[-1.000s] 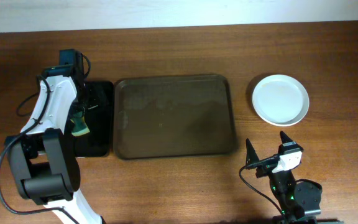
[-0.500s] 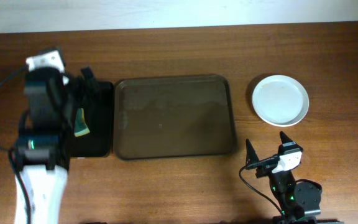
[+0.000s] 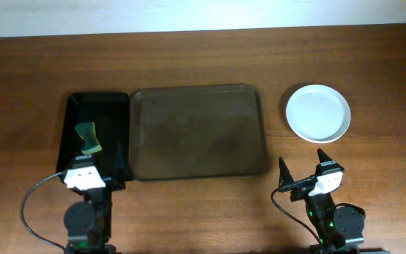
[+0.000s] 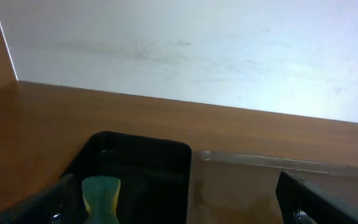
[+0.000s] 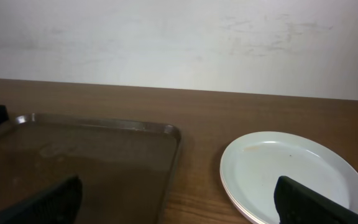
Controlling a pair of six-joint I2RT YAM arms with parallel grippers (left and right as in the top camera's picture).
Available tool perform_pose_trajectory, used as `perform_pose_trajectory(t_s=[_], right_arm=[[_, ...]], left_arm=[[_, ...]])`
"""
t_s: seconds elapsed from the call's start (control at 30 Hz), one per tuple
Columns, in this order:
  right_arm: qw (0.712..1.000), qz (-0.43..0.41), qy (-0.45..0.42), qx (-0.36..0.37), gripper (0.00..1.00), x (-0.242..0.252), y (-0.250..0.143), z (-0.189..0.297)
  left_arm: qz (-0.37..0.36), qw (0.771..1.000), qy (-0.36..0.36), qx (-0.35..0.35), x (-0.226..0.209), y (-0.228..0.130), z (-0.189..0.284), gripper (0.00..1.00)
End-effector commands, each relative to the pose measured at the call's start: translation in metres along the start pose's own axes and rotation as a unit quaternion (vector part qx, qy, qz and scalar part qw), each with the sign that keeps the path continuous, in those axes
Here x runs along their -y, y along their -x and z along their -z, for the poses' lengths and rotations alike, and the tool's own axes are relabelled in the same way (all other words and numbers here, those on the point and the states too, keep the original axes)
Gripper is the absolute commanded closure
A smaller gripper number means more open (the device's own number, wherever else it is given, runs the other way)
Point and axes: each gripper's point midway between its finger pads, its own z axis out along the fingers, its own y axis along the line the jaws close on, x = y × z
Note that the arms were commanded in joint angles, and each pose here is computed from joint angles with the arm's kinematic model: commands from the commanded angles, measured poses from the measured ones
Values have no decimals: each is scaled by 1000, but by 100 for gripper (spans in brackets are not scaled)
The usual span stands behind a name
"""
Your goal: Clean dirty plates on tray and stack at the side
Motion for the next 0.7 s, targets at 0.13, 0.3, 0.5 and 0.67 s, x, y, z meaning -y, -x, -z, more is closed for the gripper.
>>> perform_pose_trajectory(t_s=[0.13,0.3,0.5,0.67], right_arm=[[1000,3,10,-1,2,-4,-3,0],[1000,3,10,-1,2,-4,-3,0],[1000,3,10,-1,2,-4,-3,0],[1000,3,10,-1,2,-4,-3,0]], left_arm=[[-93,994,-54,19,15,-23,13,1],[-116,992,-54,-20,13,-44,17,1],[-115,992,-51,-6,12,-38,21,1],[-115,992,-50,-6,12,-38,21,1]])
